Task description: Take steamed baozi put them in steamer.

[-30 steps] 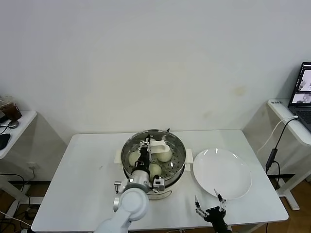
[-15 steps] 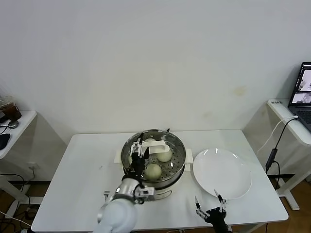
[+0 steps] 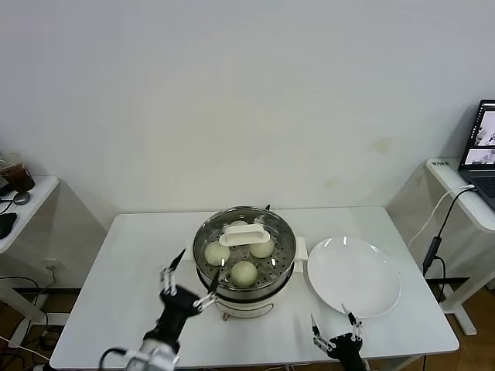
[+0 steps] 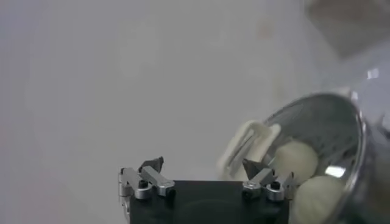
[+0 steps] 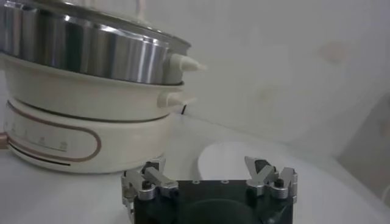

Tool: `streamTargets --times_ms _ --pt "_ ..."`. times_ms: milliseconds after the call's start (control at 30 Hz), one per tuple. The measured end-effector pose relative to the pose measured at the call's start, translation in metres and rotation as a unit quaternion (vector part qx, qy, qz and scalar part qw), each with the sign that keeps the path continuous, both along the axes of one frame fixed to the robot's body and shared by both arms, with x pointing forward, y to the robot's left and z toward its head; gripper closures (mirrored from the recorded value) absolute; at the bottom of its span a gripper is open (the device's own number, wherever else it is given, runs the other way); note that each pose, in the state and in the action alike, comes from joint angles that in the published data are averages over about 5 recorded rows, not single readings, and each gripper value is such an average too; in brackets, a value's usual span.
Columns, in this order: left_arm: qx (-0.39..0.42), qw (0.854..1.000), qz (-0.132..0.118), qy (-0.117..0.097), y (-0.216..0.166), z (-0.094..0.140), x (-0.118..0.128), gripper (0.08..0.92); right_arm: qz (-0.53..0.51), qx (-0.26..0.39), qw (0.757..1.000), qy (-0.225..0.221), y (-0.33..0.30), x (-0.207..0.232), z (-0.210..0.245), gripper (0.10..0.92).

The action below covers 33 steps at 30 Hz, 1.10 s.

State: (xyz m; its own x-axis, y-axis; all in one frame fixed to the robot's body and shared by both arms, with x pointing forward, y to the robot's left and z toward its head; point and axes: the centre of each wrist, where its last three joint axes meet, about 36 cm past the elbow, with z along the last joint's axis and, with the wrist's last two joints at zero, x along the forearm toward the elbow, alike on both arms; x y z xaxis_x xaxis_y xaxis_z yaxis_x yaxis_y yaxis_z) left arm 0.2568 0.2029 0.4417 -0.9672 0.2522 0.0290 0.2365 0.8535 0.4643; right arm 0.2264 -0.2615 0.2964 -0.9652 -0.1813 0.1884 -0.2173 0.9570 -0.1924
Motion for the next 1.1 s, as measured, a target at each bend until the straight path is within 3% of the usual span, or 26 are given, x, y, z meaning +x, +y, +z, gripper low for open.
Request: streamTargets --times_ms 267,500,700,1100 --pt "-0.149 0.987 0.036 0.053 0.022 -0.038 -0.049 0.177 0.013 0.026 0.999 0.019 -0.002 -0.017 0.013 0.200" --pt "-0.207 0.971 0.084 0.085 0.040 -0.077 -0.080 0.177 0.016 0.041 0.999 0.027 -0.002 -0.024 0.019 0.200" --pt "-0.222 0.963 0.115 0.098 0.051 -0.097 -0.102 0.177 0.017 0.050 0.998 0.028 -0.001 -0.026 0.021 0.200" --pt "-0.230 0.958 0.136 0.107 0.057 -0.110 -0.114 0.177 0.019 0.057 0.998 0.030 0.002 -0.026 0.019 0.200"
